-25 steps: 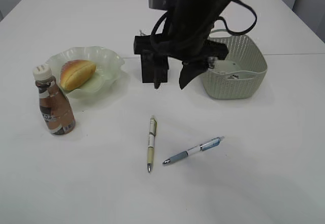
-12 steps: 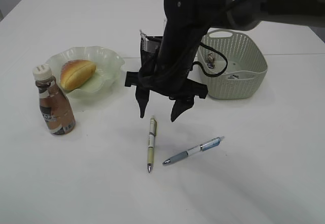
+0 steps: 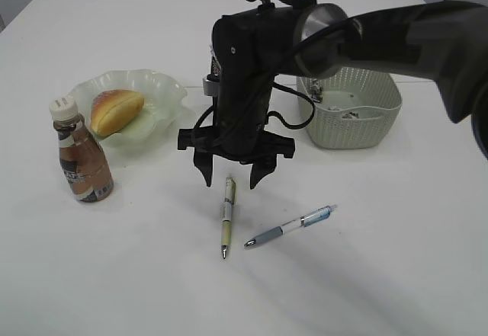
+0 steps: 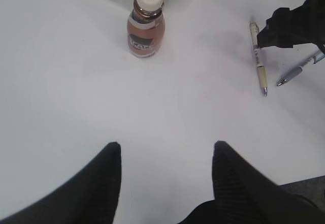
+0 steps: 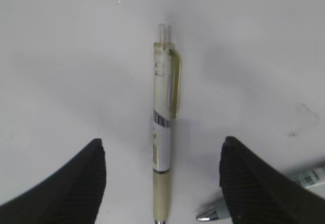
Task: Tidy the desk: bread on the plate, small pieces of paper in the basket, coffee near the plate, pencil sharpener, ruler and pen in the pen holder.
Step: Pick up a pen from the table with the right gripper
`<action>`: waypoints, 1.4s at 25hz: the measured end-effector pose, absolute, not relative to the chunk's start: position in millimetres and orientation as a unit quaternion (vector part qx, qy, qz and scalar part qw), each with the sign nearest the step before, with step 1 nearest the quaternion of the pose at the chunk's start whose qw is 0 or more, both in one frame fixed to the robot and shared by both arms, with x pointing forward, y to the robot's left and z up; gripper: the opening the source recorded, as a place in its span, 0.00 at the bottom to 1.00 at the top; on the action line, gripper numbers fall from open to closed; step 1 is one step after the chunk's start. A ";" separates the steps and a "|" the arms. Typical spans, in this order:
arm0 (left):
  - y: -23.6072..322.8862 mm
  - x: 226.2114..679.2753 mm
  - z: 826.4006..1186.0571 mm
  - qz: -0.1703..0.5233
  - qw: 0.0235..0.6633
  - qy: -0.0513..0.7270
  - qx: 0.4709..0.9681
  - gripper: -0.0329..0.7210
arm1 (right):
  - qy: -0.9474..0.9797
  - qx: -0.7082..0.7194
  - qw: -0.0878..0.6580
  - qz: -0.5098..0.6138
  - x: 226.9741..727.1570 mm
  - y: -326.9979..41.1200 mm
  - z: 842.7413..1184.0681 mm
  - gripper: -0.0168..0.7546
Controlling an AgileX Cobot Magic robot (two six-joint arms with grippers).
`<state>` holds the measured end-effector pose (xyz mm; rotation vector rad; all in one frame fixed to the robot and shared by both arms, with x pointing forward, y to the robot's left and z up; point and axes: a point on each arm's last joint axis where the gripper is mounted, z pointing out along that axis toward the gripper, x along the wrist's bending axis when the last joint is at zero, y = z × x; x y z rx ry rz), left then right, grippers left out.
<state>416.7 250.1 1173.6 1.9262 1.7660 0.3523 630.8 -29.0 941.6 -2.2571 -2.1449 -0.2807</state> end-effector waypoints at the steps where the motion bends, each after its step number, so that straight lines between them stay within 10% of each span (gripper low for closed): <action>1: 250.1 416.7 1173.6 0.129 0.250 0.649 0.707 0.60 | -0.686 -0.722 0.000 -0.088 632.5 -27.0 940.1 0.73; 35: 250.3 416.8 1173.6 0.130 0.249 0.649 0.707 0.58 | -0.678 -0.733 0.043 -0.039 644.1 -2.2 895.8 0.72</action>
